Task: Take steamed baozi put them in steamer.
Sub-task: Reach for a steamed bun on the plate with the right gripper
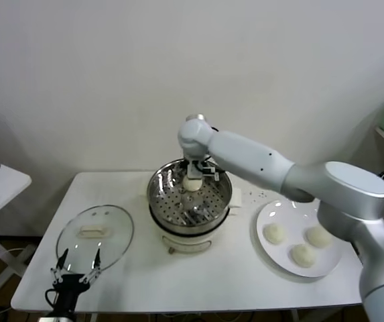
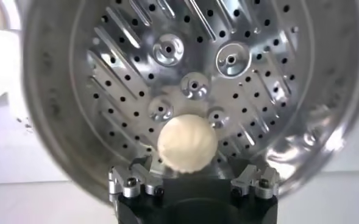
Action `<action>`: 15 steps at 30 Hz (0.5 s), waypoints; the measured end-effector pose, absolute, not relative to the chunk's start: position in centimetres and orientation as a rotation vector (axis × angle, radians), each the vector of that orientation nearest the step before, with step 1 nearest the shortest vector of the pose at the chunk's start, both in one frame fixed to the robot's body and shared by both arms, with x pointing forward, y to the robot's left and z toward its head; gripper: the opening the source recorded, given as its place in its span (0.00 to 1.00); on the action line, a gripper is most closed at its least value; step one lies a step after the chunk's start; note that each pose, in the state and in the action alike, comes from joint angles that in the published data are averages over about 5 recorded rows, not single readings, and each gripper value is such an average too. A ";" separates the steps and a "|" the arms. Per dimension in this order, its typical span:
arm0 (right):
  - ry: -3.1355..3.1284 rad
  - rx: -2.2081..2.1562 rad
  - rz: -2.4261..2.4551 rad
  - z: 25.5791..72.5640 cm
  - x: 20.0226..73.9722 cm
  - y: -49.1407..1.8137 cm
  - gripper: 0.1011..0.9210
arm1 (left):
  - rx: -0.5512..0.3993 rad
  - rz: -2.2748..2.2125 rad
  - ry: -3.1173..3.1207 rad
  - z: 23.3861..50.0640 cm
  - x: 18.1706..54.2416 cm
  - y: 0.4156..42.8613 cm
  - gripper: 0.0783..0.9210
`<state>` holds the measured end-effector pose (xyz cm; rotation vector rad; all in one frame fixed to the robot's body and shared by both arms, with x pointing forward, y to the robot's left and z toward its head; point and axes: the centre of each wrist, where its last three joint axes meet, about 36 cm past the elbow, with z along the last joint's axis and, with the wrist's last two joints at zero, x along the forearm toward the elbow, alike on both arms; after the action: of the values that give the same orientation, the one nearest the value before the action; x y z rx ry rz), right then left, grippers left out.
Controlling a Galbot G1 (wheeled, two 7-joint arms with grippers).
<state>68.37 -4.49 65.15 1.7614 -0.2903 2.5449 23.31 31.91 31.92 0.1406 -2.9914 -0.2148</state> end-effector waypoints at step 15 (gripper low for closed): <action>-1.258 1.614 1.721 67.2 68.1 -27.5 0.88 | 0.078 -0.192 -2.997 32.8 23.9 31.7 0.88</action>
<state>68.13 -27.52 67.20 1.6138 -1.2585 1.7212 23.89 31.69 32.83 0.0782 -2.9972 -0.1921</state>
